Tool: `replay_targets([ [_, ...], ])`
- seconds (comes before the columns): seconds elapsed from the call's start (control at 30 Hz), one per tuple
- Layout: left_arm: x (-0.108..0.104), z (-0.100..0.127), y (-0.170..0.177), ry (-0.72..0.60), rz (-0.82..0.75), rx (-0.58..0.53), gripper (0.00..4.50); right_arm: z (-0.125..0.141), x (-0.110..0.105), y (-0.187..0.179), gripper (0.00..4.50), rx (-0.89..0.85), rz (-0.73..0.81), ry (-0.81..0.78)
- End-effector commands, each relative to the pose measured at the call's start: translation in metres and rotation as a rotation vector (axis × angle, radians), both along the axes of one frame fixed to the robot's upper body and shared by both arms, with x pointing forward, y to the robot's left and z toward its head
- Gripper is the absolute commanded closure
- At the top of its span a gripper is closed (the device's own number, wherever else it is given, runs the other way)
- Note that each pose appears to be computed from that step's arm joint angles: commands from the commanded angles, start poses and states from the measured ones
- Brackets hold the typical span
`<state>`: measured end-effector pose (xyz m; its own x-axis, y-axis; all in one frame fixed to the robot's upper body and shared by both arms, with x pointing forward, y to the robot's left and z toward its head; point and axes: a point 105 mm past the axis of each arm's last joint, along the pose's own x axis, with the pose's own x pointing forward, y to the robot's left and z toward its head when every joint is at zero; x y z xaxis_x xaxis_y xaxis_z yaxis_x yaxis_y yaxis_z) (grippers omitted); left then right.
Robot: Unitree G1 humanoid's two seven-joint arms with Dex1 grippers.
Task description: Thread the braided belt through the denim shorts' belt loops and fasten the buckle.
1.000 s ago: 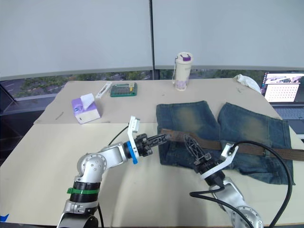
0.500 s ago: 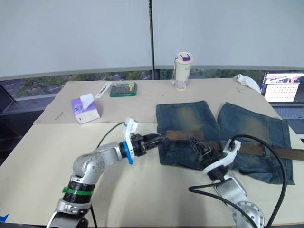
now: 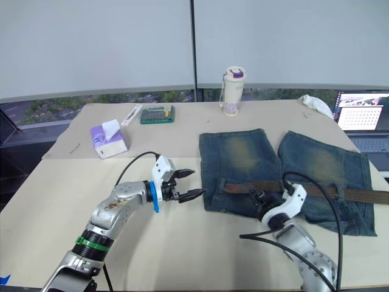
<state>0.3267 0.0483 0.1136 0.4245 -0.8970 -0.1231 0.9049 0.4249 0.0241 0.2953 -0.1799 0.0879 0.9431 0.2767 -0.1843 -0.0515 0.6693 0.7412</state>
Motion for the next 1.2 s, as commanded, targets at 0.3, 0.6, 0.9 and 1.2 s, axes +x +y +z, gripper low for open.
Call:
replay_targets([
  [0.3, 0.007, -0.010, 0.007, 0.043, 0.087, -0.030, 0.01, 0.003, 0.023, 0.050, 4.50, -0.052, 0.151, -0.026],
  [0.6, 0.025, -0.020, 0.013, 0.288, 0.292, -0.185, 0.01, 0.003, 0.033, 0.070, 4.50, 0.164, 0.148, -0.082],
  [0.9, 0.022, -0.019, -0.004, 0.484, 0.251, -0.290, 0.01, 0.012, 0.027, 0.080, 4.50, 0.276, 0.217, -0.116],
  [1.2, 0.025, -0.020, -0.016, 0.538, 0.241, -0.313, 0.01, -0.016, 0.028, 0.076, 4.50, 0.050, 0.207, -0.010],
])
